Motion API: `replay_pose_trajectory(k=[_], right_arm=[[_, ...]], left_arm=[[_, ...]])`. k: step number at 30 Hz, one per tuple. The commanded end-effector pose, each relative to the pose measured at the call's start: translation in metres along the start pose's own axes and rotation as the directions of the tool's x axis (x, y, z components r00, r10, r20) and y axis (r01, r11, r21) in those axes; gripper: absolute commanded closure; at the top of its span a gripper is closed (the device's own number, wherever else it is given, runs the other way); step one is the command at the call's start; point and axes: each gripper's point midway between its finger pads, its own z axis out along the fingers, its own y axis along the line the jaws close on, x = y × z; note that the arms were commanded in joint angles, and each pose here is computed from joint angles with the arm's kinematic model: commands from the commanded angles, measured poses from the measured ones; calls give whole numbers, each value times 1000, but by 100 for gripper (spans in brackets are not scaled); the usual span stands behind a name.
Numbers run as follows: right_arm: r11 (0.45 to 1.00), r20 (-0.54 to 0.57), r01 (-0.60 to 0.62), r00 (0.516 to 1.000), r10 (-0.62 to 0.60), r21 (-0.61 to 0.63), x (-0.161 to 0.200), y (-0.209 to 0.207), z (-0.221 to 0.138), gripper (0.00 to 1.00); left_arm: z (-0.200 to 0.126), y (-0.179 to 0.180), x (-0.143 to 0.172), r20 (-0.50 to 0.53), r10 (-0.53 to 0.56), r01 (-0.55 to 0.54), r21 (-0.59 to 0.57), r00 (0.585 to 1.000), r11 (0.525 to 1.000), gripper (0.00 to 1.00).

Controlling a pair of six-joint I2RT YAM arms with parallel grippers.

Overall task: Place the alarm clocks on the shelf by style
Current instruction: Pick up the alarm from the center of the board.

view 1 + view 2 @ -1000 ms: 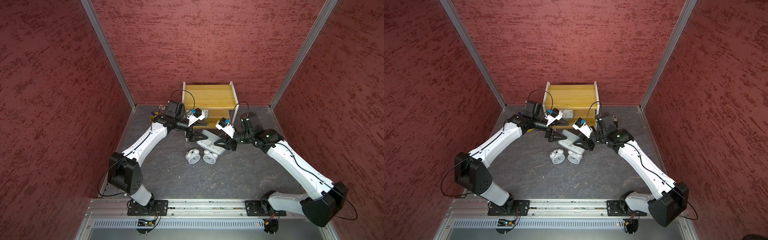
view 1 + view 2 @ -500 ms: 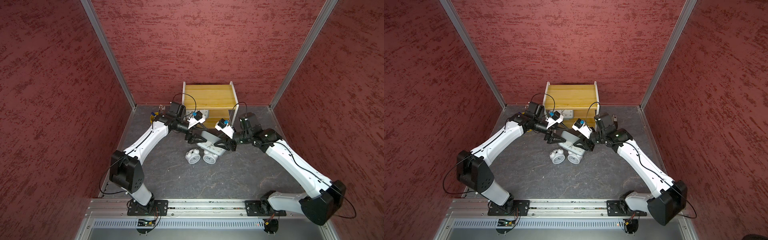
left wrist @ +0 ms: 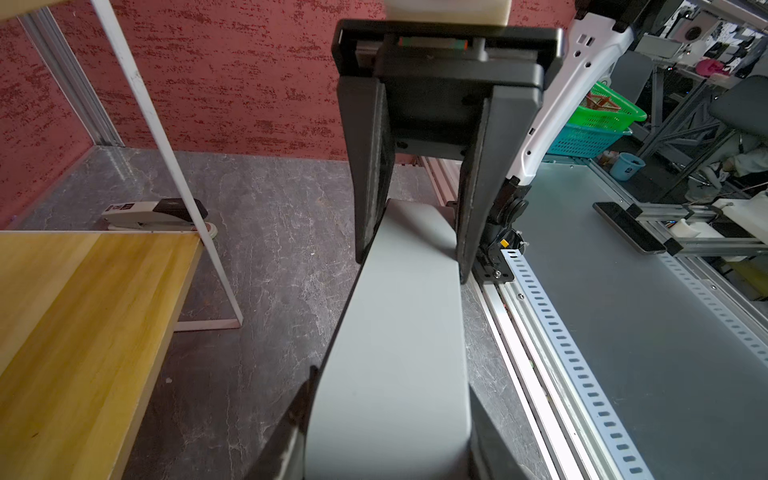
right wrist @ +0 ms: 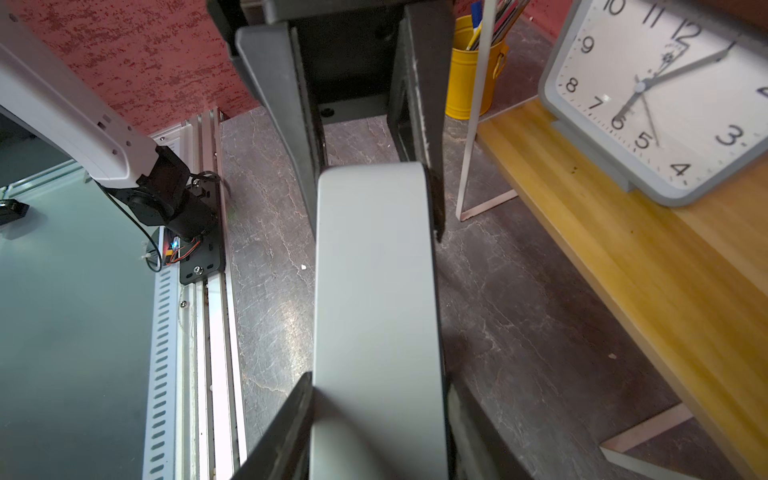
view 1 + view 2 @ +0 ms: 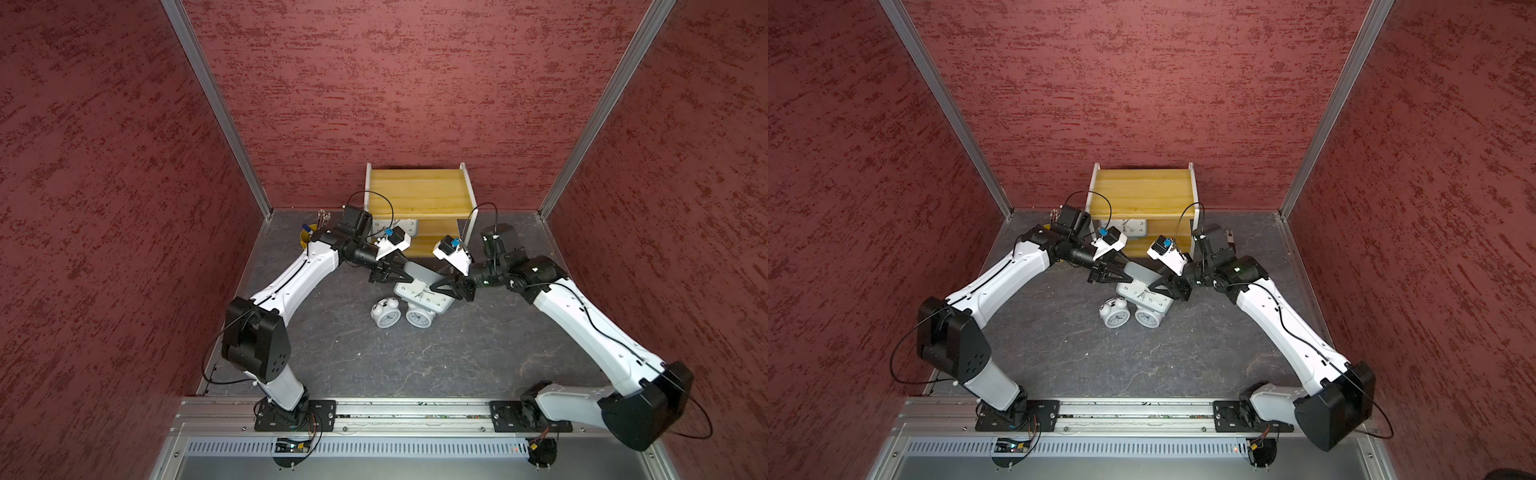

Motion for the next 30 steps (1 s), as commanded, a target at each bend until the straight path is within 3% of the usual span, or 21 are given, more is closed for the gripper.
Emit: replay_pose_trajectory(k=[1,4,8,11,19,30], right_arm=[[996,76,36,996,-42,76,-24,-9,-5,68],[995,94,22,995,-31,100,-24,-13,-4,64],[990,164,-30,986,7,139,-27,-24,-8,32],[984,247,-76,968,35,159,-31,-35,-19,17],[992,449,-107,891,63,72,-43,-35,-50,12],[996,470,-84,880,75,-2,-44,-29,-54,14]], left_arm=[[-4,1,-11,9,-28,29,-24,1000,999,75],[-8,1,-17,39,-15,17,-41,999,999,78],[-17,2,-29,100,5,3,-81,995,997,79],[-28,7,-40,164,15,7,-134,986,991,79],[-53,2,-58,286,61,-9,-183,956,983,79],[-57,-3,-69,332,59,-9,-151,941,988,80]])
